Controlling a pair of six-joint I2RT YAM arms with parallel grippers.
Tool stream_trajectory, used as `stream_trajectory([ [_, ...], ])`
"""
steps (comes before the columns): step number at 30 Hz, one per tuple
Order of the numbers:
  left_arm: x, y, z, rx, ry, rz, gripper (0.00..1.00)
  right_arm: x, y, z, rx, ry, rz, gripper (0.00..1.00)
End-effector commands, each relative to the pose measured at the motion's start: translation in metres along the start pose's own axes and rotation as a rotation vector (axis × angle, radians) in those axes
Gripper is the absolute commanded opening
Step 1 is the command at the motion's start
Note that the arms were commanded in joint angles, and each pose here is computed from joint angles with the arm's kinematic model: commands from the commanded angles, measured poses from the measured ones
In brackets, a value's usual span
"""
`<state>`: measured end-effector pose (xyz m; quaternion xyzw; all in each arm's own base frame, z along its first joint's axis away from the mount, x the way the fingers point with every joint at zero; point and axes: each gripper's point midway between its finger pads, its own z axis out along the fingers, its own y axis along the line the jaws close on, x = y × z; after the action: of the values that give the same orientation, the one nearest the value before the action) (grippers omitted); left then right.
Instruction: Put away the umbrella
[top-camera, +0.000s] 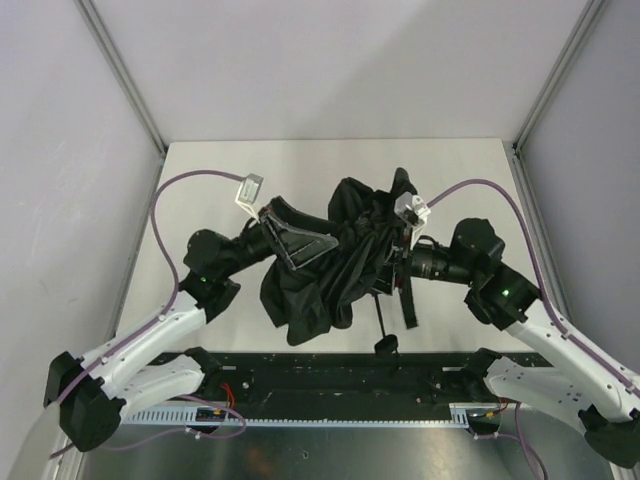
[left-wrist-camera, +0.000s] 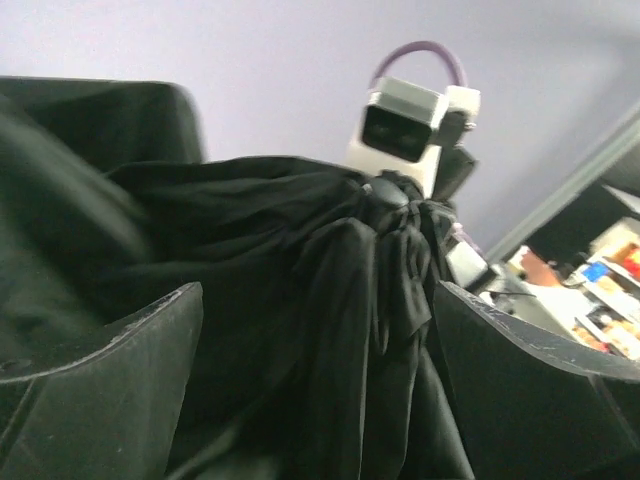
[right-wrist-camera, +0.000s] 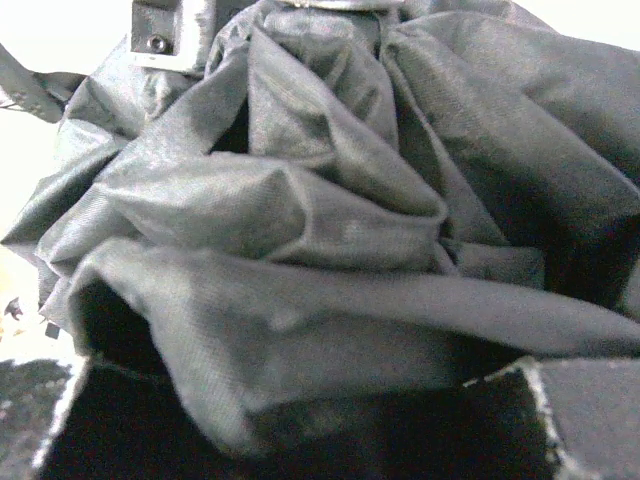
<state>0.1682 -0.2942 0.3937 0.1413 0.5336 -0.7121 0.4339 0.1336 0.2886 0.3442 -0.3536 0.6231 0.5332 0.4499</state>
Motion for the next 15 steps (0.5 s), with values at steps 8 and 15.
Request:
stream_trajectory([
  [8,-0.045,0.064,-0.062,-0.595,0.079,0.319,0.99,0.012,-0.053,-0.045,0.319,0.068,0.020,0.00],
  [15,-0.050,0.061,-0.087,-0.702,0.014,0.283,0.99,0.027,-0.103,-0.056,0.580,0.193,0.034,0.00],
])
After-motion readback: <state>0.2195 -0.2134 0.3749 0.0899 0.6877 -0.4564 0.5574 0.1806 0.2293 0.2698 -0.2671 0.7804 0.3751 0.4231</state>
